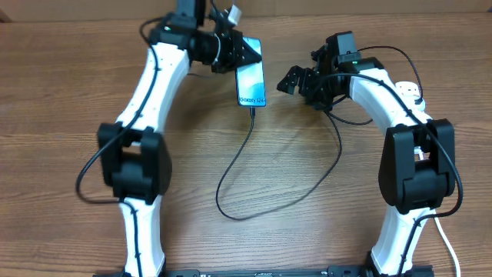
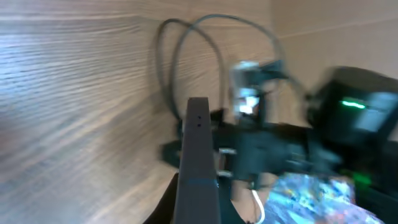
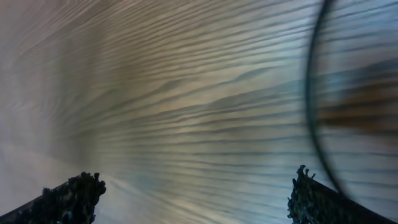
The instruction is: Plug charger to phone and switch on socket
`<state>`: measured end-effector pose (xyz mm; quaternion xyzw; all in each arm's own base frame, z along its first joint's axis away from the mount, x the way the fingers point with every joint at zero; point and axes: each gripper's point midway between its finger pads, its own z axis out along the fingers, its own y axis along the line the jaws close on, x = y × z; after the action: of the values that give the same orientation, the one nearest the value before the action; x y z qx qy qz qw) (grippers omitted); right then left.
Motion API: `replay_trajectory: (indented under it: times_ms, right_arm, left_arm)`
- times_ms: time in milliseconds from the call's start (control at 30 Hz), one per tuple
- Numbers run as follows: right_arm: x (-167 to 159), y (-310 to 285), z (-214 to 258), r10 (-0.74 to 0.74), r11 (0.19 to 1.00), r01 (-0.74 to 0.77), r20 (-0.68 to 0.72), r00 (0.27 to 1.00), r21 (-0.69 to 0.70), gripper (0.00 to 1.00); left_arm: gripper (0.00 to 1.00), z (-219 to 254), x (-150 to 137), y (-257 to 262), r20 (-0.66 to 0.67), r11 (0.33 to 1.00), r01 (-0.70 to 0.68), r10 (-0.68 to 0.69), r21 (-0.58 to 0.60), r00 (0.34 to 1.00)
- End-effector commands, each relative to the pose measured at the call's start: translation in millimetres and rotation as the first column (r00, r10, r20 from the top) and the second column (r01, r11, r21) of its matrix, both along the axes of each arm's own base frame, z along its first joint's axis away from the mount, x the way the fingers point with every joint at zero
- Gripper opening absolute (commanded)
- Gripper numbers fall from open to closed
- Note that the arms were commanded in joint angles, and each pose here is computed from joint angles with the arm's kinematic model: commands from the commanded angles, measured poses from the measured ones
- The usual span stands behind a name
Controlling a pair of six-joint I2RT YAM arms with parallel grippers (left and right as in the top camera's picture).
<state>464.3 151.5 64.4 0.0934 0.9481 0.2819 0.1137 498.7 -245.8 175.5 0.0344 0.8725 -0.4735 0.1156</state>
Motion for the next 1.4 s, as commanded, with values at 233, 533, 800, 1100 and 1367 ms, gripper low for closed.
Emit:
replay_trajectory:
  times_ms: [233,533,800,1100,1367]
  right_arm:
    - [20.5,-69.8,1.3,-0.135,0.99,0.136,0.026,0.991,-0.036,1.0]
    - [14.3,-32.3,47.6,0.105,0.944,-0.157,0.186,0.977,0.292,1.0]
    - [24.0,-31.2,54.8,0.102,0.94,-0.173,0.242,0.965,0.295,1.0]
    - [25.1,-33.2,52.7,0.097,0.946,-0.165,0.24,0.966,0.28,1.0]
    - [25.0,-33.2,52.6,0.097,0.946,-0.165,0.24,0.966,0.28,1.0]
  left_arm:
    - [0.04,-77.5,16.5,-16.5,-0.2,0.987,-0.002,-0.03,-0.161,0.979]
    - [0.04,-91.0,9.1,-32.2,-0.21,0.989,0.022,-0.052,-0.147,0.976]
    - [0.04,-116.9,-11.1,-58.1,-0.224,0.998,0.05,-0.057,-0.041,0.973]
    - [0.04,-134.0,-13.7,-49.8,-0.257,0.998,0.013,0.004,0.063,0.967]
    - [0.04,-142.5,-15.1,-45.9,-0.262,0.993,-0.001,0.033,0.121,0.964]
